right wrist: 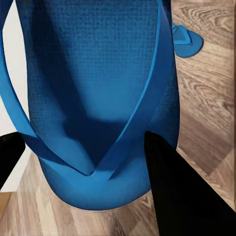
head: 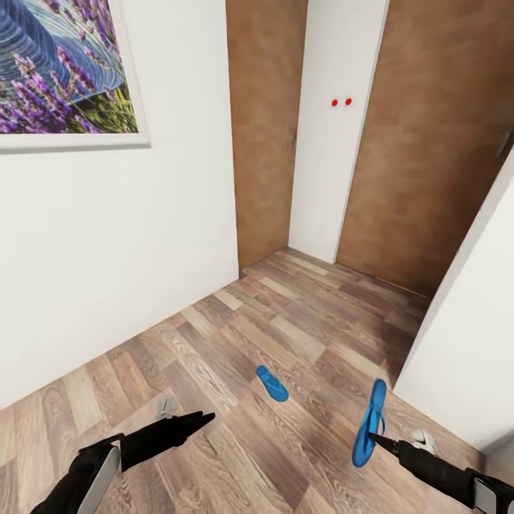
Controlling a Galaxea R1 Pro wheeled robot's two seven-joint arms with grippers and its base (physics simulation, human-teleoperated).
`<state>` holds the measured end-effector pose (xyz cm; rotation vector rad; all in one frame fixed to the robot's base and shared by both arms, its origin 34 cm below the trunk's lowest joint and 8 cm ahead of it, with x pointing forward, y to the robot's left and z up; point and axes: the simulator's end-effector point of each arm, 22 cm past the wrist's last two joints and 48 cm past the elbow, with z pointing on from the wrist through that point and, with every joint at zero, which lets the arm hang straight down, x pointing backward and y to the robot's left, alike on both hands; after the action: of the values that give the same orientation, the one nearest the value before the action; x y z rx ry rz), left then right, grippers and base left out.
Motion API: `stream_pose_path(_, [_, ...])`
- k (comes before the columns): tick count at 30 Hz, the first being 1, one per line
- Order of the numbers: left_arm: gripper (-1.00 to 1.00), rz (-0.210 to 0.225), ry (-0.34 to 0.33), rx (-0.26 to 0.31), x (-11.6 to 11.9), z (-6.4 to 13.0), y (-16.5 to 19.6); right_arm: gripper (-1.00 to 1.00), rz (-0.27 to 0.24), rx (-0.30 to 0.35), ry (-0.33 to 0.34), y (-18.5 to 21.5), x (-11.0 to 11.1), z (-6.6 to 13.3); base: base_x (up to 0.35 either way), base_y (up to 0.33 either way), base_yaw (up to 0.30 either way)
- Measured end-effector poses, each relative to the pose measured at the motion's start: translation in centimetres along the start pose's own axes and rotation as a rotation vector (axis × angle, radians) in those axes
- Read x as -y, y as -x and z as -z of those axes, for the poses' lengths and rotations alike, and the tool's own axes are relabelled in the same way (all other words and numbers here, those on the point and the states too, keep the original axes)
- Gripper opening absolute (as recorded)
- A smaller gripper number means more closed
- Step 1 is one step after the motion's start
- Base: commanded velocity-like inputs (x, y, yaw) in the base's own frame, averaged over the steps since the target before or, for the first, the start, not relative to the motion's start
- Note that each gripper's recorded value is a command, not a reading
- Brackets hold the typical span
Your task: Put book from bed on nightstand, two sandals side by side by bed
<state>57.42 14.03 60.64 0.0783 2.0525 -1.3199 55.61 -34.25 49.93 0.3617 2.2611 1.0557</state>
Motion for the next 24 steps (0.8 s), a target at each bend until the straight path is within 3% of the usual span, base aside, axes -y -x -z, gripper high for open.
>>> stream_pose_path(8, [1.00,0.000,0.000,0.000,-0.02,-0.02,0.00,-1.00,-0.001,0.001,-0.001,0.02,0.03,-0.03,0.205,-0.103,0.054])
stream_pose_path(18, [1.00,-0.001,0.000,0.001,-0.03,-0.02,0.01,-1.00,-0.001,0.000,-0.001,0.00,0.05,-0.04,0.011,-0.007,0.277])
stream_pose_path(24, [1.00,-0.001,0.000,0.000,0.01,-0.03,-0.03,-1.00,-0.001,-0.001,0.000,-0.04,-0.03,-0.09,0.169,-0.148,0.290])
